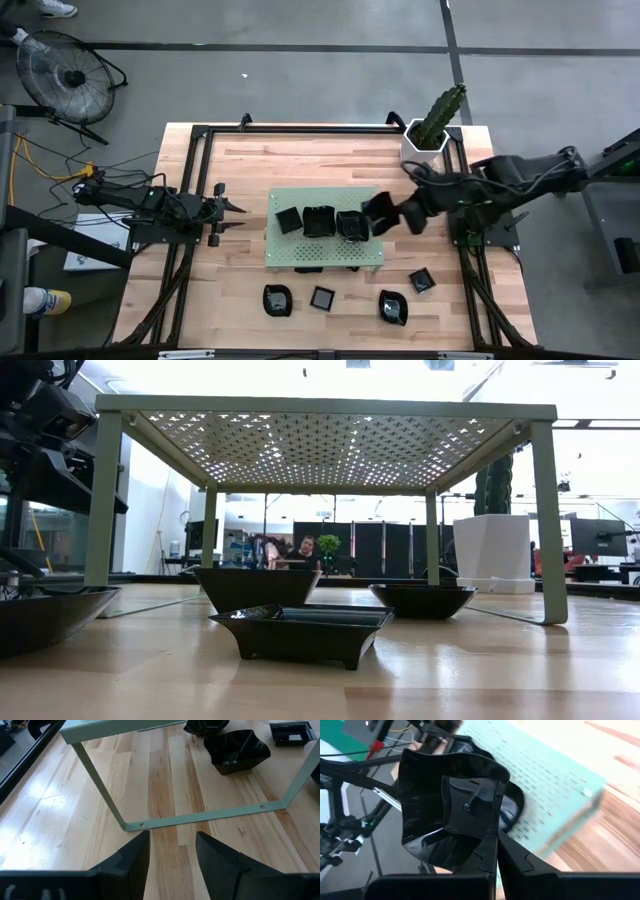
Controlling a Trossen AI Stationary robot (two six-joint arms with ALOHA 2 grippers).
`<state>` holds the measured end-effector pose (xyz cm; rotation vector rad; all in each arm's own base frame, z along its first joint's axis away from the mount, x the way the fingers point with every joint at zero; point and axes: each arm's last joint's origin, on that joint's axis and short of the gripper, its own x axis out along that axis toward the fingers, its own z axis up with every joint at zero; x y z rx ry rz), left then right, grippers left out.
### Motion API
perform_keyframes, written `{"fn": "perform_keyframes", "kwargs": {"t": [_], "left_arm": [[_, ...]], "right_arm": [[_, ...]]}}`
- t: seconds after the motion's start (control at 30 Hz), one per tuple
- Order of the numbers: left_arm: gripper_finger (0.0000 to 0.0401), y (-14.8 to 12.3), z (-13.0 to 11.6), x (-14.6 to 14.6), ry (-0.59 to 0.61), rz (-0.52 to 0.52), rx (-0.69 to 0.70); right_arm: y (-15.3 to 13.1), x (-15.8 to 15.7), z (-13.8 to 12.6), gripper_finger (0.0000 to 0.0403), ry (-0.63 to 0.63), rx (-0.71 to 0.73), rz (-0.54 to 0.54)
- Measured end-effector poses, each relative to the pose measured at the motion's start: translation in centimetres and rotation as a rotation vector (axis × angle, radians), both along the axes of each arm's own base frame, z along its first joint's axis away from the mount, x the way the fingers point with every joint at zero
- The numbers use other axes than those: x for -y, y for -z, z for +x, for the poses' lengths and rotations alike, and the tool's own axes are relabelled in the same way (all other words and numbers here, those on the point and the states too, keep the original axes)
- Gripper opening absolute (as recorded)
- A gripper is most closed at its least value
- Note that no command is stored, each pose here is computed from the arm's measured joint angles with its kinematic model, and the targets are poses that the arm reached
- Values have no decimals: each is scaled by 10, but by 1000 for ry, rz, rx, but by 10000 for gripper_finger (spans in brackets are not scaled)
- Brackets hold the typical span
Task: Pick & Place Mini shaped plates
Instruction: Stack the black wave square shaped bowl on top of the black wave square shaped bowl on the shelf
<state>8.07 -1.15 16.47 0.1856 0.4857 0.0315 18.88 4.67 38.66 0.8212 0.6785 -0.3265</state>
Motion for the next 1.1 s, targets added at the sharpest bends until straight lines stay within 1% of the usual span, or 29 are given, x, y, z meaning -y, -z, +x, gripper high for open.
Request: {"fn": "perform_keyframes", "kwargs": {"t": [0.17,0.33,0.43,0.6,0.7,0.8,0.87,1.1], "left_arm": [[156,0,0,0,0,0,0],[156,0,0,0,0,0,0],[156,0,0,0,0,0,0],[156,0,0,0,0,0,0],[156,0,0,0,0,0,0],[156,0,0,0,0,0,0],[156,0,0,0,0,0,0],[156,0,0,0,0,0,0]], "right_arm": [[-3,-1,36,0,-9,34,12],[1,2,73,0,6,57,46],[8,6,92,0,27,54,91],[25,15,118,0,72,29,132],[33,21,130,0,91,32,142],[38,28,137,0,138,32,172],[40,31,141,0,147,31,178],[44,34,142,0,192,21,204]]}}
